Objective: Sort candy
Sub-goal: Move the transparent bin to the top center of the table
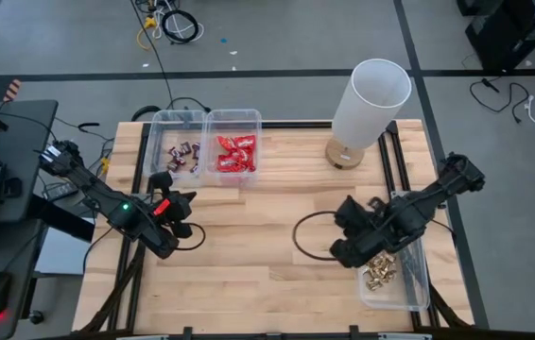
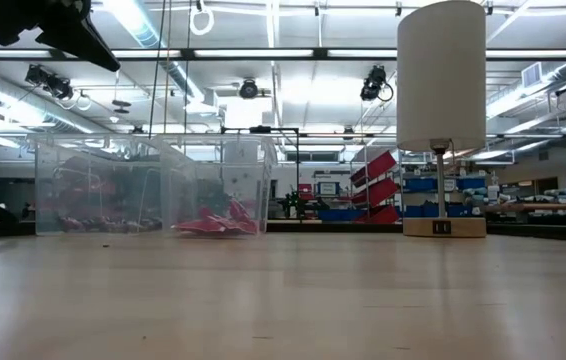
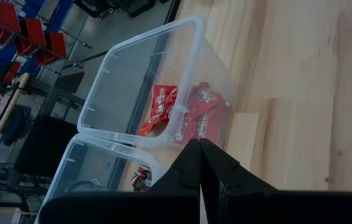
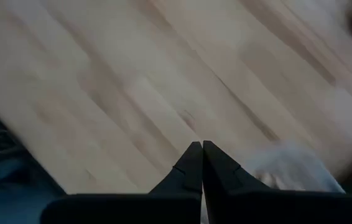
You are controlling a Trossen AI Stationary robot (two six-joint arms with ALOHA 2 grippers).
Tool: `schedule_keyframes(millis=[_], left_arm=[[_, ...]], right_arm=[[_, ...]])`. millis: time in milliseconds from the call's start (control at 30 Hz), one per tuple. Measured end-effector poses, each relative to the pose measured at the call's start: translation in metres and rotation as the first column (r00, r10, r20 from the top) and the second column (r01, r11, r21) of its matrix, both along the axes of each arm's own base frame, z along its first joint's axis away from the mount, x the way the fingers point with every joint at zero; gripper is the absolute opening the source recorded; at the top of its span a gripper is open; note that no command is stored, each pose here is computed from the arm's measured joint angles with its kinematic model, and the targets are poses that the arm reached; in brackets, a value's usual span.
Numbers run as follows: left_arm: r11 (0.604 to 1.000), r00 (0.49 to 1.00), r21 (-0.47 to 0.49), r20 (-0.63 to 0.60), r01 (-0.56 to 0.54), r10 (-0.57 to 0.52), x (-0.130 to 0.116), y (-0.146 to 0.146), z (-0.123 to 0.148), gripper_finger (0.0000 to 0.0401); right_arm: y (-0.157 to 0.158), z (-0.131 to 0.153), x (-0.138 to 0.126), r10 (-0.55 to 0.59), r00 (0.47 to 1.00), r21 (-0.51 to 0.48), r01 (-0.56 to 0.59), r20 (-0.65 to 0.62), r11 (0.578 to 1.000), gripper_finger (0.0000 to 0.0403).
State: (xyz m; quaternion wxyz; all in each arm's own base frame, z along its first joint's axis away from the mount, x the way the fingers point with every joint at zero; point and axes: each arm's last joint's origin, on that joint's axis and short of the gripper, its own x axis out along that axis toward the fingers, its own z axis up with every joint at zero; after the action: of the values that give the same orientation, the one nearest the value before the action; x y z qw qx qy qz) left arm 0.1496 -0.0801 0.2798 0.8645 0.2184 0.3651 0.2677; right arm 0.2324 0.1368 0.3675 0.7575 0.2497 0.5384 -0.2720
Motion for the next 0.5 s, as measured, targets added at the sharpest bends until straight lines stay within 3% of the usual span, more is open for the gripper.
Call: schedule_keyframes(millis=[200, 367, 500], left_arm=[[1.0, 1.0, -0.003, 0.003, 0.0, 0.0, 0.0, 0.0, 0.0, 0.0], [1.0, 1.0, -0.002, 0.002, 0.0, 0.0, 0.0, 0.0, 0.0, 0.0], [1.0, 1.0, -0.004, 0.001, 0.001, -0.001, 0.0, 0.0, 0.0, 0.0]], right_arm=[[0.004, -0.005, -0.007, -0.019, 0.999, 0.037, 0.021, -0.049, 0.999, 0.0], [0.007, -0.025, -0.009, 0.088, 0.98, 0.065, -0.077, -0.177, 0.995, 0.0], [0.008, -0.048, -0.014, 0.164, 0.936, 0.118, -0.133, -0.312, 0.984, 0.0]])
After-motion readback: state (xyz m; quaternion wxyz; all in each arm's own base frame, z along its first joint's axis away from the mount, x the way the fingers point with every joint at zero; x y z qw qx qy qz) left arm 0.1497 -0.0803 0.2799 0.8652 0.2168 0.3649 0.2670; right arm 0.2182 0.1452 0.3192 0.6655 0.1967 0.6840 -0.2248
